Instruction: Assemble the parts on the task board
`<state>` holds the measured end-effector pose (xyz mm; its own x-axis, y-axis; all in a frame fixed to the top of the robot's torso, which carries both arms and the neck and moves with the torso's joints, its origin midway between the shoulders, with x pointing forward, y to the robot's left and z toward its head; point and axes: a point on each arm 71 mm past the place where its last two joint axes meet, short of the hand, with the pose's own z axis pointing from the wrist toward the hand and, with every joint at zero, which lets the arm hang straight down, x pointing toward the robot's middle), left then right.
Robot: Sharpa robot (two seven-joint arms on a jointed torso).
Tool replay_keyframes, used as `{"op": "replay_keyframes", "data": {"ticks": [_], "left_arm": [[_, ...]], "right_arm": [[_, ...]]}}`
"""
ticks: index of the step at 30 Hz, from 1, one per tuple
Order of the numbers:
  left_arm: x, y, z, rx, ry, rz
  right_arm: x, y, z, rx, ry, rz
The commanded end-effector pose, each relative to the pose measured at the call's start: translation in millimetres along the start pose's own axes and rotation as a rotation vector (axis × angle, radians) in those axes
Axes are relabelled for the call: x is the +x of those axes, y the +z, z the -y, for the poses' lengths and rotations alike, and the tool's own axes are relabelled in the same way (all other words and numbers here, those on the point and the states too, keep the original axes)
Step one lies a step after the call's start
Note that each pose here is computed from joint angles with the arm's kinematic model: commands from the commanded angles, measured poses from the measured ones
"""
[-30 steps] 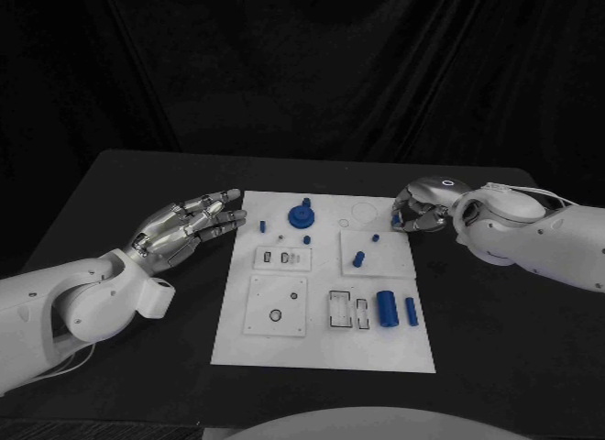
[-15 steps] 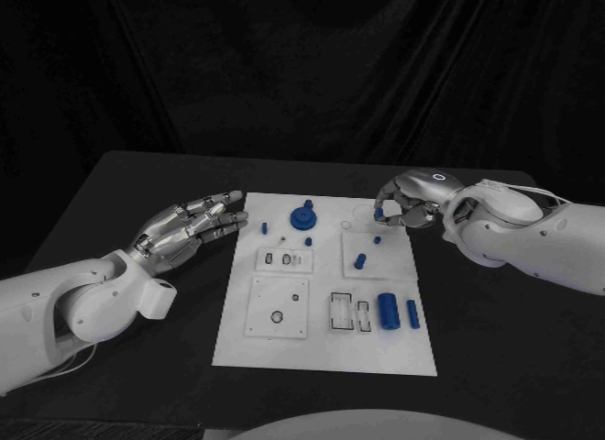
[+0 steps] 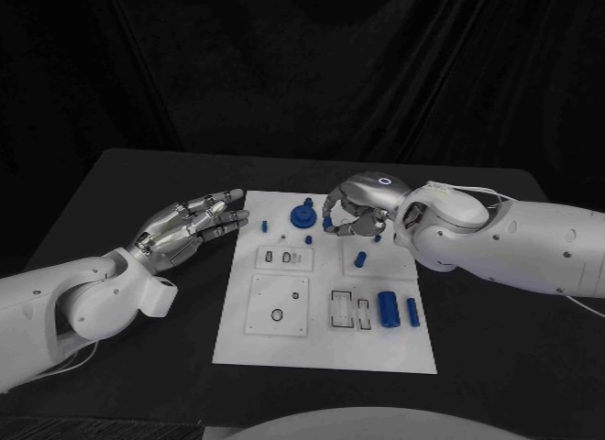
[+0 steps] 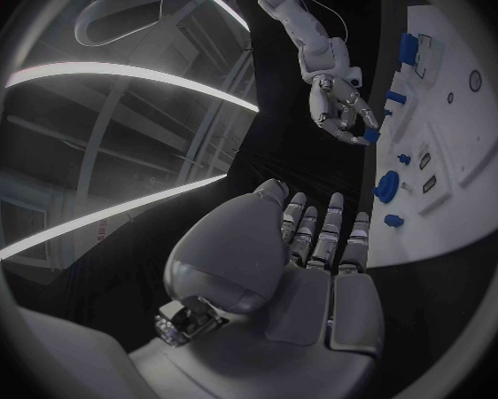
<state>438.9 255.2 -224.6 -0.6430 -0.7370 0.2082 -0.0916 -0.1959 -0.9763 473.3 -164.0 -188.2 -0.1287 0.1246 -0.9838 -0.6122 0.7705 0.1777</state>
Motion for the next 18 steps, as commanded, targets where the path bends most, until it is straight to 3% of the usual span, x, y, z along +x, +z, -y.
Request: {"op": "replay_keyframes", "data": {"ticks": [1, 18], "left_arm": [[1.4, -0.1, 0.4, 0.009, -0.009, -0.011], [2.6, 1.3, -0.3, 0.005, -0.010, -0.014]], "right_arm": [[11.4, 4.8, -6, 0.018, -0.049, -0.073], [28.7, 21.3, -34, -0.018, -0.059, -0.123]]}}
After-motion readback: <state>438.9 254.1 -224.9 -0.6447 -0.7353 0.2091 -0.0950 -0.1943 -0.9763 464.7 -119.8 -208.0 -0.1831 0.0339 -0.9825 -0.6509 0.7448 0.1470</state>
